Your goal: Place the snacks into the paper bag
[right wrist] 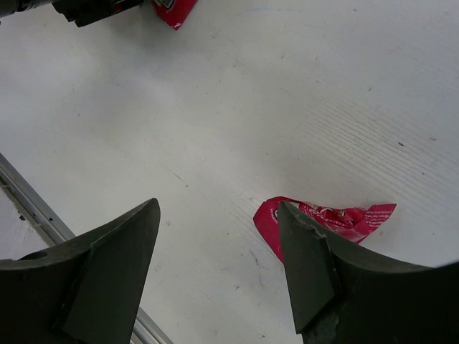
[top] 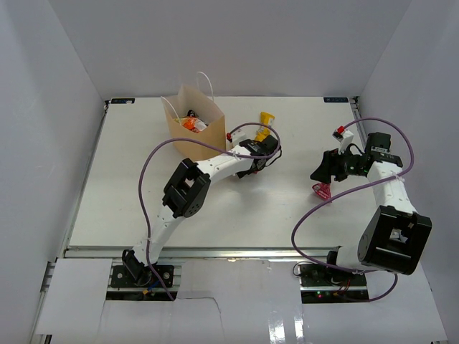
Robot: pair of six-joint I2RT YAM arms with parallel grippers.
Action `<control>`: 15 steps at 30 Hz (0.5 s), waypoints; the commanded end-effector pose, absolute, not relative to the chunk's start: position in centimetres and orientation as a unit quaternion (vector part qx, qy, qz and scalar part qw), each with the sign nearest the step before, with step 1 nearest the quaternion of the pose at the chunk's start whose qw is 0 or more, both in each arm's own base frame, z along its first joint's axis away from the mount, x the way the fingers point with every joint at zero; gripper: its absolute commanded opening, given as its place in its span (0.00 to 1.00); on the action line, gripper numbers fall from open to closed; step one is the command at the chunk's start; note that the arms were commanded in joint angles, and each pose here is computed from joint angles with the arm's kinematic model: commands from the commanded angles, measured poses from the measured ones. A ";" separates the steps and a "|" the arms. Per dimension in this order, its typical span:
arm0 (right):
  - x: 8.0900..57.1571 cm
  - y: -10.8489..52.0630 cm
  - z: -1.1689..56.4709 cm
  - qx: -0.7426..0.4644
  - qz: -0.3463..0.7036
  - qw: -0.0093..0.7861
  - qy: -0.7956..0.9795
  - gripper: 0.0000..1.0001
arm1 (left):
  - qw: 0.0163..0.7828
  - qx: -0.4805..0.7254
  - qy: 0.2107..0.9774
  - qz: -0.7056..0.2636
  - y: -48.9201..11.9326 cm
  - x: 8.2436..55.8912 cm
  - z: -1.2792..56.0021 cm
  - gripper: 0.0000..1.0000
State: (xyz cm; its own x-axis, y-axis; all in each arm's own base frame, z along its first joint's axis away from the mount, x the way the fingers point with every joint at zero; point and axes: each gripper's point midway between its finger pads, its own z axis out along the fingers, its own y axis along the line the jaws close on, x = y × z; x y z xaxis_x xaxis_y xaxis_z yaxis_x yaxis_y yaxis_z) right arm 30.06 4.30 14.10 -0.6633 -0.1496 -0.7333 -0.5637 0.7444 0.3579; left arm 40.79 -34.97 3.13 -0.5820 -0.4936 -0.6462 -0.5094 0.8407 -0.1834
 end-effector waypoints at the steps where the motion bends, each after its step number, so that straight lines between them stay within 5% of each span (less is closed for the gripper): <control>1: 30.4 4.4 14.9 -0.212 0.300 0.368 0.854 0.73 | 0.344 -0.253 0.902 0.061 -33.0 39.9 0.1 0.67; 15: 30.0 4.8 14.9 -0.213 0.316 0.365 0.850 0.73 | 0.314 -0.179 0.932 0.015 -35.0 39.3 -2.0 0.19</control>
